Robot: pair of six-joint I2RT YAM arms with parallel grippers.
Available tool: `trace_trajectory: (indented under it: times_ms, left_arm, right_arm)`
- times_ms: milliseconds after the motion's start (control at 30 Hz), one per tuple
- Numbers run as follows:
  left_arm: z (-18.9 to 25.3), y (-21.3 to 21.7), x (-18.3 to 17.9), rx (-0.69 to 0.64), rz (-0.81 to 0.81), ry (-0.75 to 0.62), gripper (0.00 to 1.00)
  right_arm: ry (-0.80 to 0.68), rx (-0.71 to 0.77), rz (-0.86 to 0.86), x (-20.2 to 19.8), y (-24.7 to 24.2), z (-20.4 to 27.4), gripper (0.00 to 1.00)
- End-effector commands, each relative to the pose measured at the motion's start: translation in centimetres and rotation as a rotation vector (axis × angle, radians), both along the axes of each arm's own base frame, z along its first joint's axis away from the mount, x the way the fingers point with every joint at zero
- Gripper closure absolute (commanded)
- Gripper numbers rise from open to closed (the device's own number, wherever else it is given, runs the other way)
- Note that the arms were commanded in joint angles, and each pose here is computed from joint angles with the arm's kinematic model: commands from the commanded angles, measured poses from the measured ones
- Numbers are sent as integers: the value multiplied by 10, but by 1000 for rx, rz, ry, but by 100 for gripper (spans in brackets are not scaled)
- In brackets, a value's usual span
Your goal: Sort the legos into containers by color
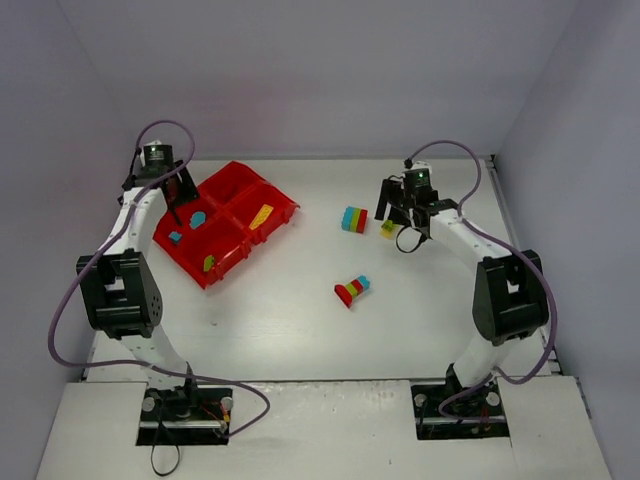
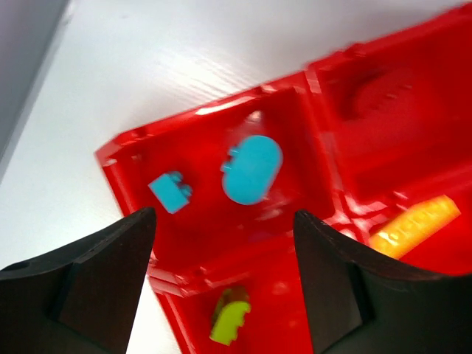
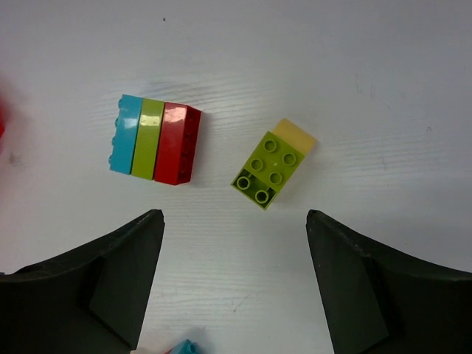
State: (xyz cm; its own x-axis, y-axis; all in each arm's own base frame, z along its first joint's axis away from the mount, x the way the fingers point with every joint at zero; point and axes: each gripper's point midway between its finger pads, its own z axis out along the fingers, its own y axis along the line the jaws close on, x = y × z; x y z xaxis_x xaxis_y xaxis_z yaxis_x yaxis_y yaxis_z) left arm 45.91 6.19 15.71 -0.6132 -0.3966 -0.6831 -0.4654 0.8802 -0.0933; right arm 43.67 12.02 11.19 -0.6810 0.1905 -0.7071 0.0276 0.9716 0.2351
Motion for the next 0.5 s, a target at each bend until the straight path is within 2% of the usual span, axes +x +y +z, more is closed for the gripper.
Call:
trace_trajectory:
  times_ms: [0,267,467]
  left_arm:
    - [62,-30,1,12,-89,-113,31]
    - [66,-98,-8,-1,-250,-100,31]
    - [66,-119,-14,-16,-300,-94,31]
  right_arm:
    - [-1,8,-122,14,-10,11,25]
    - [81,7,-277,33,-17,-12,24]
    - [118,27,-300,41,-12,-29,28]
